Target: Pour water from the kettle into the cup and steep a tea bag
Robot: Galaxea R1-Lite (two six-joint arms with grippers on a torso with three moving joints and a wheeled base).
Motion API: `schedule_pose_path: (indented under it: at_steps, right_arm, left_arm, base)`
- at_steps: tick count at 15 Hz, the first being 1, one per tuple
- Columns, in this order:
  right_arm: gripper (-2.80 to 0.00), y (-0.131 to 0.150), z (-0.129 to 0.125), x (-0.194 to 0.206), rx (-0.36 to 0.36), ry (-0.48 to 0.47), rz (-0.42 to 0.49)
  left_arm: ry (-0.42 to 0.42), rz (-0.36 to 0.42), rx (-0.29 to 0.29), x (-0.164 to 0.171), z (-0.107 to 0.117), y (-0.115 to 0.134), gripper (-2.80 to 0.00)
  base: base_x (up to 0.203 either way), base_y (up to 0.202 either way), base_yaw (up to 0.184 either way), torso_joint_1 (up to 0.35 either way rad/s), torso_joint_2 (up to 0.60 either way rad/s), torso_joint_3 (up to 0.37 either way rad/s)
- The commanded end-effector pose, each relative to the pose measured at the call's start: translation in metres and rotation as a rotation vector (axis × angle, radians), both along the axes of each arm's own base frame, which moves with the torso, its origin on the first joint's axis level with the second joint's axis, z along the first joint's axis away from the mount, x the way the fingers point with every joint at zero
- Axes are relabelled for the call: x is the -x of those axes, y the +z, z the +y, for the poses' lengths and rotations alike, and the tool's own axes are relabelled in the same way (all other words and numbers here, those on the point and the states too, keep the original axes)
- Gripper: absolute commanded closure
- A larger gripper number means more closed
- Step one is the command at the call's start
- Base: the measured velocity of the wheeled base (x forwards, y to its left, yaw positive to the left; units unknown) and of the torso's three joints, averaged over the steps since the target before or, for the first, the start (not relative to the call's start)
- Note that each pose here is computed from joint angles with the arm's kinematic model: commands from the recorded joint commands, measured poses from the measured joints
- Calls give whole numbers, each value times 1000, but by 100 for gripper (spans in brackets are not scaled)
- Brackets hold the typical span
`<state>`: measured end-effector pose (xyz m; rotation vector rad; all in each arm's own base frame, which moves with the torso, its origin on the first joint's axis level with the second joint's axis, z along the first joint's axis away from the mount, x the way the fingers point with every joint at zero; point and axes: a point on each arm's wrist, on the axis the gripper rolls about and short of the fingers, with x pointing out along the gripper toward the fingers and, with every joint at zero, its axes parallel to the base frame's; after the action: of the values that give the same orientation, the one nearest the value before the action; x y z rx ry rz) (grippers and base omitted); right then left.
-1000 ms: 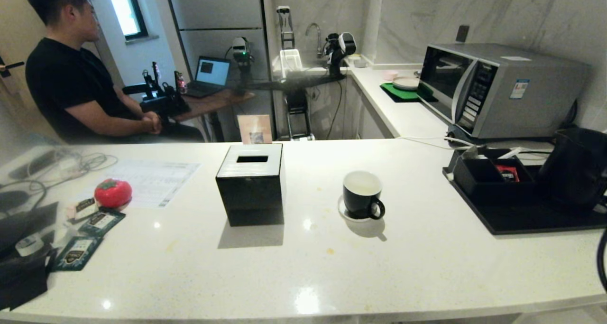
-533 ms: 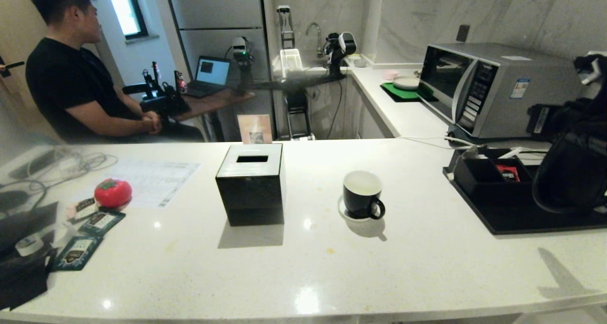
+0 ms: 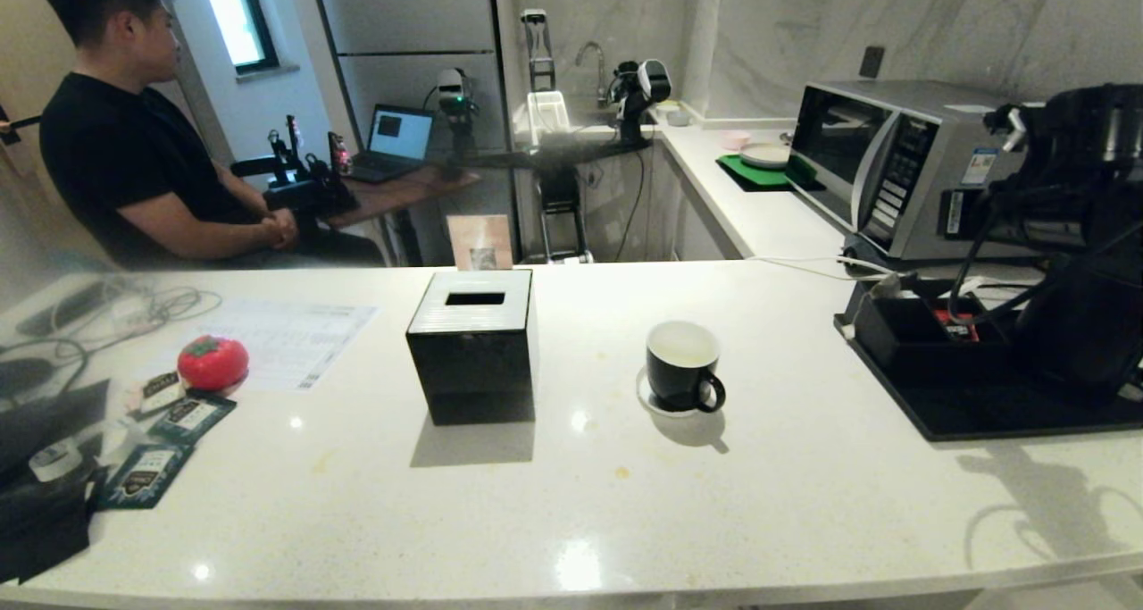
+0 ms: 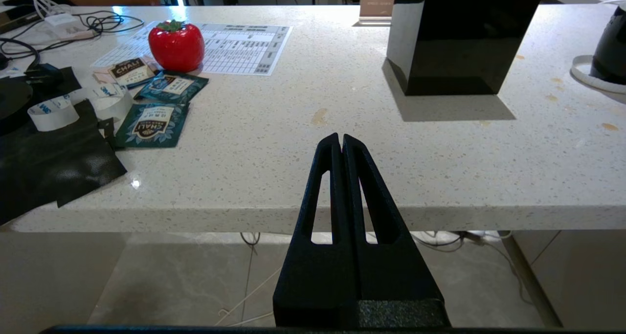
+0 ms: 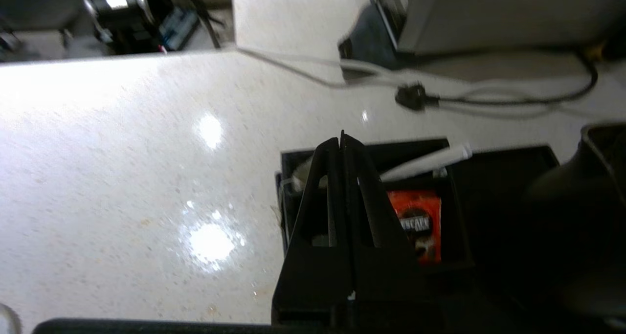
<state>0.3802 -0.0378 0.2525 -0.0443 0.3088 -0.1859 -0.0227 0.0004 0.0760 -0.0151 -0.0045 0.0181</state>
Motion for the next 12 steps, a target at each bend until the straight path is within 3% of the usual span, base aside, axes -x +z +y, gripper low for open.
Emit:
schedule_pose_path:
  at_steps: [1,2,12]
  right_arm:
    - [0,-14,-2,-19,-1,-25,105]
    - [-280,-18,-3,-25,2,-38,132]
    - [-280,-53,-13,-66,31,-133,238]
  left_arm:
    - [0,0,0,0,0,0,0]
    - [0,0,0,0,0,0,0]
    - [0,0,0,0,0,0,0]
  base:
    - [0,0,0,0,0,0]
    - [0,0,0,0,0,0]
    - [0,0,0,0,0,0]
